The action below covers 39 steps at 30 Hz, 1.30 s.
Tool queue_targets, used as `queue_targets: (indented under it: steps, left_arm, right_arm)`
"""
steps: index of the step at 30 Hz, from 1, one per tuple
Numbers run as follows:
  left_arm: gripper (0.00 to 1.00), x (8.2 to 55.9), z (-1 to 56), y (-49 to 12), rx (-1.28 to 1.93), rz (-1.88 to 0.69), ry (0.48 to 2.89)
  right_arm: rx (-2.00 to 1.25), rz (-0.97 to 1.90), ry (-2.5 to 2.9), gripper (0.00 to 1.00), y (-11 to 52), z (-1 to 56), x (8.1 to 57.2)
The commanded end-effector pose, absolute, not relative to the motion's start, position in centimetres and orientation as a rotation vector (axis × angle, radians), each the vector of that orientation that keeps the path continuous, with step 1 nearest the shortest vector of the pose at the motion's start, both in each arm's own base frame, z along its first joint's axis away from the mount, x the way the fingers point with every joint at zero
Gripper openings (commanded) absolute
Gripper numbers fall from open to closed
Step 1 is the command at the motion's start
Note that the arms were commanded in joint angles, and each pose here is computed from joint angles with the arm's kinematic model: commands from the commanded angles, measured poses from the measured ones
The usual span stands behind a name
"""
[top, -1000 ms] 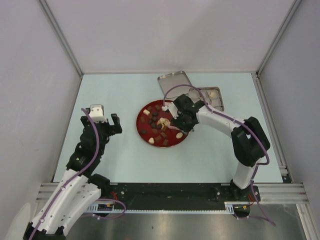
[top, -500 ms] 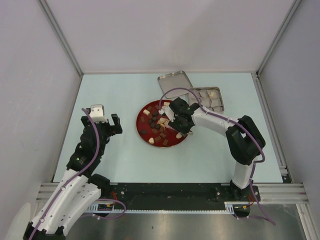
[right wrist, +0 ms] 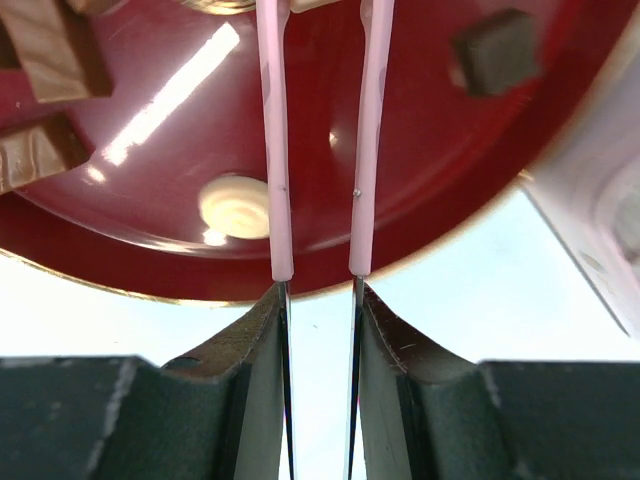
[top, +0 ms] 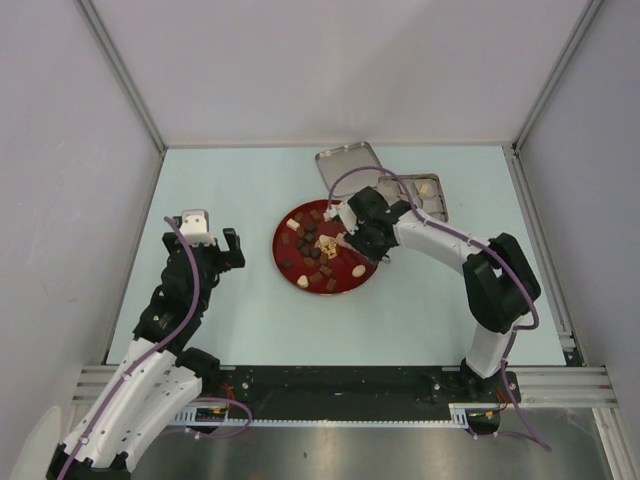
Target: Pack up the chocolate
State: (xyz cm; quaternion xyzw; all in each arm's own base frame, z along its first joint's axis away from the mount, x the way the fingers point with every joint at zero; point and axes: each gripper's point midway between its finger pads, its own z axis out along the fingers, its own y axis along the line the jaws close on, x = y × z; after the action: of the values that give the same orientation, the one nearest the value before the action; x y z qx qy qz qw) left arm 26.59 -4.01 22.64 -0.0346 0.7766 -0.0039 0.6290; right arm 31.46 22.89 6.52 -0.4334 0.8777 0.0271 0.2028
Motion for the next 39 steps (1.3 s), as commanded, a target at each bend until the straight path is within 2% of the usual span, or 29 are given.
queue_targets:
  steps: [1, 8, 14, 20, 27, 39]
  left_arm:
    - [1.00, 26.5, 23.0, -4.3, -0.081, -0.031, 1.767]
    - [1.00, 26.1, 23.5, -3.9, -0.101, -0.032, 1.750]
    - [1.00, 25.6, 24.1, -3.4, -0.123, -0.025, 1.731]
    - [1.00, 25.0, 24.4, -3.0, -0.132, -0.024, 1.729]
    - [1.00, 24.9, 23.8, -2.6, -0.142, -0.003, 1.721]
    - [1.00, 25.6, 23.2, -2.7, -0.117, 0.032, 1.746]
  right_arm:
    - [-1.020, 0.140, 2.389, 0.04, 22.1, 11.1, 33.0]
    - [-0.760, 0.229, 2.341, 0.00, 20.4, 14.7, 35.6]
    - [-0.533, 0.125, 2.315, 0.00, 16.3, 16.3, 38.9]
    - [-0.384, 0.057, 2.351, 0.00, 12.6, 15.3, 41.3]
    - [-0.352, 0.005, 2.390, 0.00, 10.2, 13.3, 43.9]
    - [-0.331, -0.019, 2.446, 0.02, 9.0, 10.7, 46.8]
